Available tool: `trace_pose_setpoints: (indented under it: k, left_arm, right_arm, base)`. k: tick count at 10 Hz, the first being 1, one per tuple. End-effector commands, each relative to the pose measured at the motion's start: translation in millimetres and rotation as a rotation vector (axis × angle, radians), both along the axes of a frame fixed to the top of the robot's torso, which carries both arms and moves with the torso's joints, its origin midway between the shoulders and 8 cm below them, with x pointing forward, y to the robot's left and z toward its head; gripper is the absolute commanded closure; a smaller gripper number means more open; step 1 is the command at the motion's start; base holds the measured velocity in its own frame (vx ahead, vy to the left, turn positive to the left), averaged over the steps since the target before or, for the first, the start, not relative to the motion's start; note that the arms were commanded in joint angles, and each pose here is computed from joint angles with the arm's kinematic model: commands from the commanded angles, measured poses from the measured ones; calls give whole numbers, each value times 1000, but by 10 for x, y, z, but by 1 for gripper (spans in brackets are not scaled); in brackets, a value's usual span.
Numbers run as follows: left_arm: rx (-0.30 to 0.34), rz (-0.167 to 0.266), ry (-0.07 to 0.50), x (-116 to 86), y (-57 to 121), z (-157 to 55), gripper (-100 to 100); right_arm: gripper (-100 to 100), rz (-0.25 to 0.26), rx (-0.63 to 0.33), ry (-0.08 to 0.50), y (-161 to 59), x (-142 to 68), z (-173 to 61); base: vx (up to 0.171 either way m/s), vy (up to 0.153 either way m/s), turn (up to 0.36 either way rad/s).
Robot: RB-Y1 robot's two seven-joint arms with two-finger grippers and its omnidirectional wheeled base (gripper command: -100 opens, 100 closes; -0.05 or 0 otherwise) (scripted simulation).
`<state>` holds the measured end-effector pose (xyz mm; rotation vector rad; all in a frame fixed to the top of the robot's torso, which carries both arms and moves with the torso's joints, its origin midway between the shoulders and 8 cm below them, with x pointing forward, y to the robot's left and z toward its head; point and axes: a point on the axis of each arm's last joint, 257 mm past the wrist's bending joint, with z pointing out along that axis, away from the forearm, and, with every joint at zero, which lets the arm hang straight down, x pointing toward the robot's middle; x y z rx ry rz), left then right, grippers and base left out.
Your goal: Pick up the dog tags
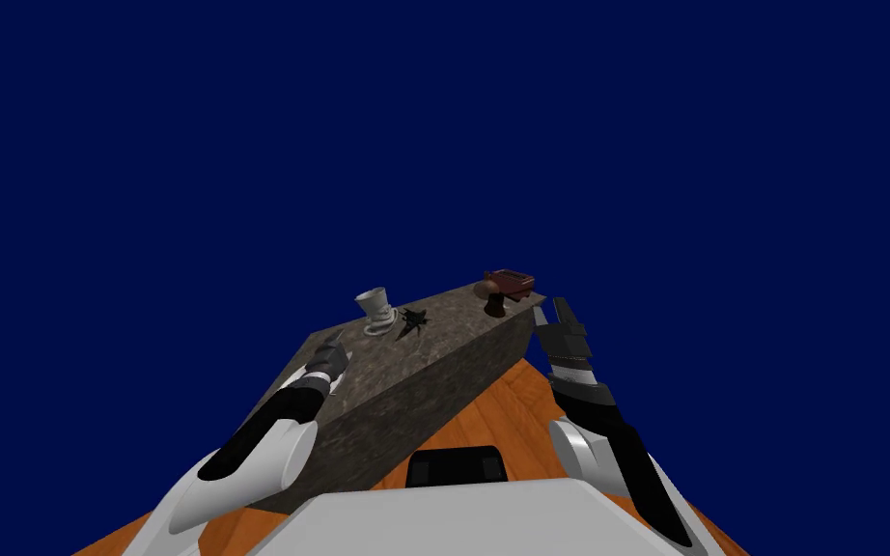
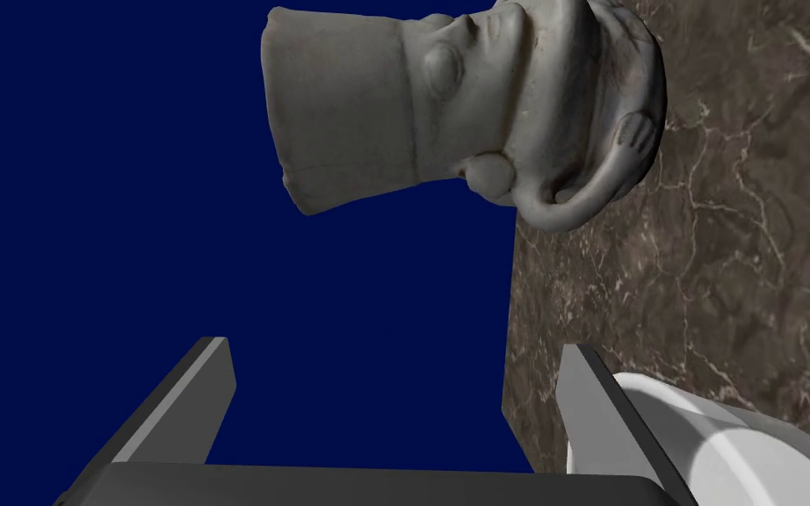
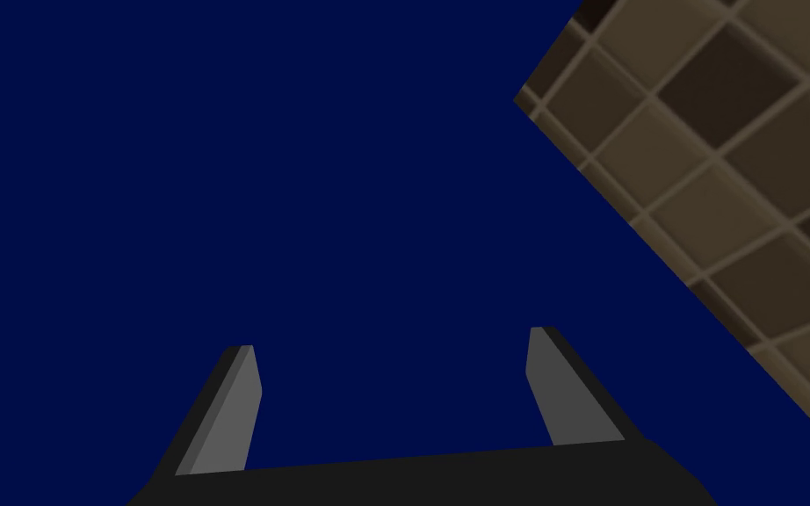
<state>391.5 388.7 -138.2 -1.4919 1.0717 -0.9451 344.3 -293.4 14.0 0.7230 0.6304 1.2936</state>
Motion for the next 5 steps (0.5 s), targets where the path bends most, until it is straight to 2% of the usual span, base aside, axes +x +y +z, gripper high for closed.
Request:
trace_pose_setpoints:
  k: [1, 4, 5]
  left_arm:
    - [-25, 24, 35, -17, 75, -95, -100]
    - [-58, 53, 101, -63, 149, -273, -100]
    - [-58, 53, 102, -64, 149, -275, -100]
  right_arm:
    - [0, 0, 0, 0, 0, 0, 0]
    - [0, 0, 0, 0, 0, 0, 0]
    - [0, 0, 0, 0, 0, 0, 0]
  base:
    - [-15, 19, -193]
    - [-12, 16, -109]
    - [-3, 6, -2]
